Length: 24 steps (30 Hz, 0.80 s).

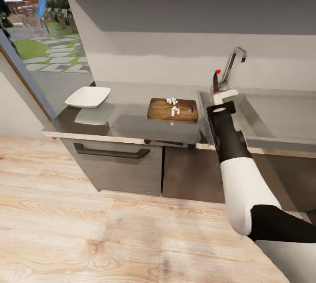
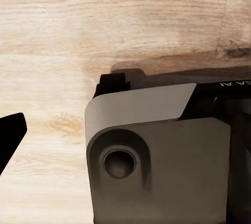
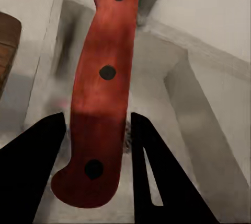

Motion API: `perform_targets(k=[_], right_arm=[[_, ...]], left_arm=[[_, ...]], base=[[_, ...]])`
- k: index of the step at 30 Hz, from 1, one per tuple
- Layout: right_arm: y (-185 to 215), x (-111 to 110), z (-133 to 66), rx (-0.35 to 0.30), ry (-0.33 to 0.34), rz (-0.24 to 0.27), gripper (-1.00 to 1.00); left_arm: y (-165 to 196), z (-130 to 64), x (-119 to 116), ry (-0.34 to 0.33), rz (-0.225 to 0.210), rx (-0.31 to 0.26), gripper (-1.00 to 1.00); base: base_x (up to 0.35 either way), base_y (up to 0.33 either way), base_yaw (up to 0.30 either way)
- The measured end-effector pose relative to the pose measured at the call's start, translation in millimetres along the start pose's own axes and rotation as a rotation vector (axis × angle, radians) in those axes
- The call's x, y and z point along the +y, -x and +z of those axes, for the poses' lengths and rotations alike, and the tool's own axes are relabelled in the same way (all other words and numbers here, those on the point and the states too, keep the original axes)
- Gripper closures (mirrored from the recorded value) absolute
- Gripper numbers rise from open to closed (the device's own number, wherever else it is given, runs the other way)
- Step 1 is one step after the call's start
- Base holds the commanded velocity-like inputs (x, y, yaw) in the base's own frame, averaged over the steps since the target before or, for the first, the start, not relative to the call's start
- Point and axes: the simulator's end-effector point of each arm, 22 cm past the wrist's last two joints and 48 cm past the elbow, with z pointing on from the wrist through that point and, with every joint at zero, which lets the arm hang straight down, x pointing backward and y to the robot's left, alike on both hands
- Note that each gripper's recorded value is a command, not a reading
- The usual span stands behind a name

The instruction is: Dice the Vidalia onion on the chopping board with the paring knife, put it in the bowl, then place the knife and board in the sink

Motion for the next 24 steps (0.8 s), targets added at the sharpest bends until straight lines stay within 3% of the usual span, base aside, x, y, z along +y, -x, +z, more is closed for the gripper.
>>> perform_targets(k=[2, 5, 7, 9, 11, 13, 20, 24], right_arm=[[-20, -4, 13.2, 0.031, 0.112, 0.044, 1.00], [-42, 1, 21.6, 0.069, 0.249, 0.065, 1.00], [-58, -3, 26.0, 0.100, 0.292, 0.110, 1.00], [-69, -18, 32.0, 0.103, 0.293, 0.186, 1.00], [-71, -37, 38.5, 0.062, 0.272, 0.256, 1.00], [-73, -41, 41.4, 0.044, 0.268, 0.278, 1.00], [-97, -14, 47.1, 0.078, 0.310, 0.267, 1.00], [-108, -2, 47.4, 0.106, 0.331, 0.263, 1.00]], left_arm=[[0, 0.0, 0, 0.000, 0.000, 0.000, -1.00], [0, 0.0, 0, 0.000, 0.000, 0.000, -1.00], [0, 0.0, 0, 0.000, 0.000, -0.002, -1.00], [1, 0.0, 0, -0.001, 0.000, -0.005, -1.00], [2, 0.0, 0, -0.001, 0.000, -0.008, -1.00], [2, 0.0, 0, -0.001, 0.000, -0.010, -1.00], [3, 0.0, -1, -0.001, 0.000, -0.012, -1.00], [3, -0.2, 0, -0.001, 0.000, -0.013, -1.00]], base=[[0.000, 0.000, 0.000], [0.000, 0.000, 0.000], [0.000, 0.000, 0.000], [0.000, 0.000, 0.000], [0.000, 0.000, 0.000], [0.000, 0.000, 0.000], [0.017, 0.000, 0.000], [0.232, -0.043, 0.000]])
